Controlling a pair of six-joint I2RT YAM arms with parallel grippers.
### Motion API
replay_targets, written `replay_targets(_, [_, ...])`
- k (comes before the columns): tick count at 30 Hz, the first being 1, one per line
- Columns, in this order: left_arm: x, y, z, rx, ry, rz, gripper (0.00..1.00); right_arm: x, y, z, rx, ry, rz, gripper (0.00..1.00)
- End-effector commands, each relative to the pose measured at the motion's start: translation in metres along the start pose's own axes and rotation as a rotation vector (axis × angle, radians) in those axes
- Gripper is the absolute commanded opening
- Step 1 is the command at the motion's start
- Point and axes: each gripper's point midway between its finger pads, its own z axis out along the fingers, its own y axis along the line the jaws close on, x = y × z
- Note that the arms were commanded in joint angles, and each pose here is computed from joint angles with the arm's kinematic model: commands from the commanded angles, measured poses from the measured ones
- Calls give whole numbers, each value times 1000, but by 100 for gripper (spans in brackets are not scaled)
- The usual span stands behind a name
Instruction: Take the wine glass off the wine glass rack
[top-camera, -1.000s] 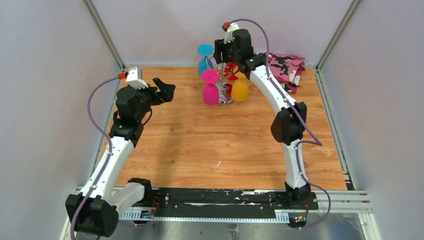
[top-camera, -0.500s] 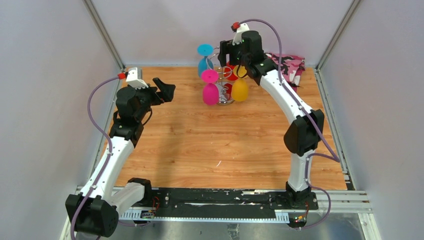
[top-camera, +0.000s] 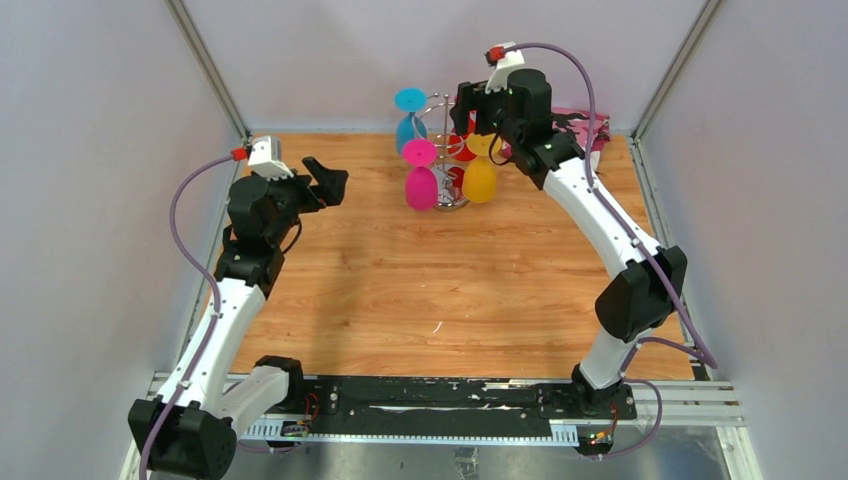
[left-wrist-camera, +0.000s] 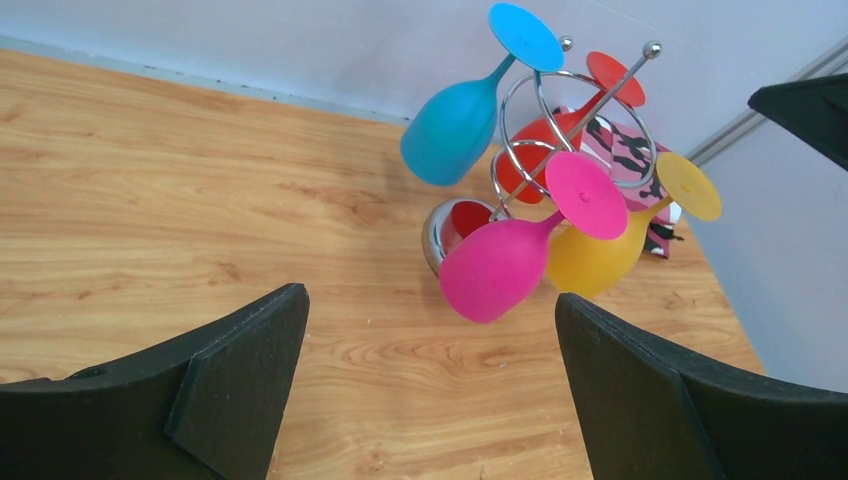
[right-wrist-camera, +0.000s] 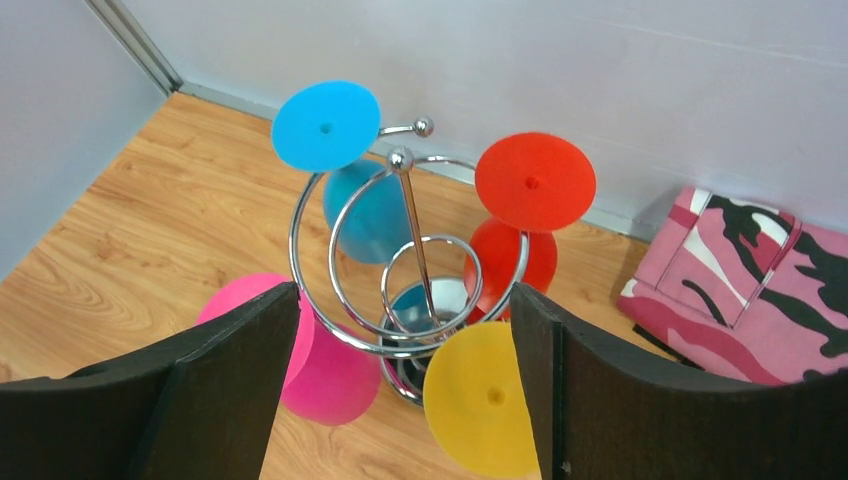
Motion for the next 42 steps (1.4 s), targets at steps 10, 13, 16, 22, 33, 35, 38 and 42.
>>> replay_targets(10, [-20,-7,-13,1,-36,17,89,6,3,-15,15,25,10,21])
replay_targets(13, [-23,-9,-16,5,-40,20,75,6,3,-17,17,26,11,2])
replay_targets(16, [-25,-10,-17,6,-37,23,45,4,3,-16,20,27,11,0])
replay_targets(22, [-26,-9,-19,-10,-37,20,17,1,7,-7,3,36,20,27])
replay_targets(33, [-33,-14,-26,14,-72,28,94,14,18,24,-56,79,43,71])
replay_targets(35, [-34,-14,-26,11,-75,30,95,12,20,33,-67,82,49,71])
replay_targets(38, [-34,-12,-26,2,-76,30,95,20,22,49,-73,97,58,71])
replay_targets(42, [-32,-10,-25,-4,-70,31,95,27,20,66,-67,97,62,71])
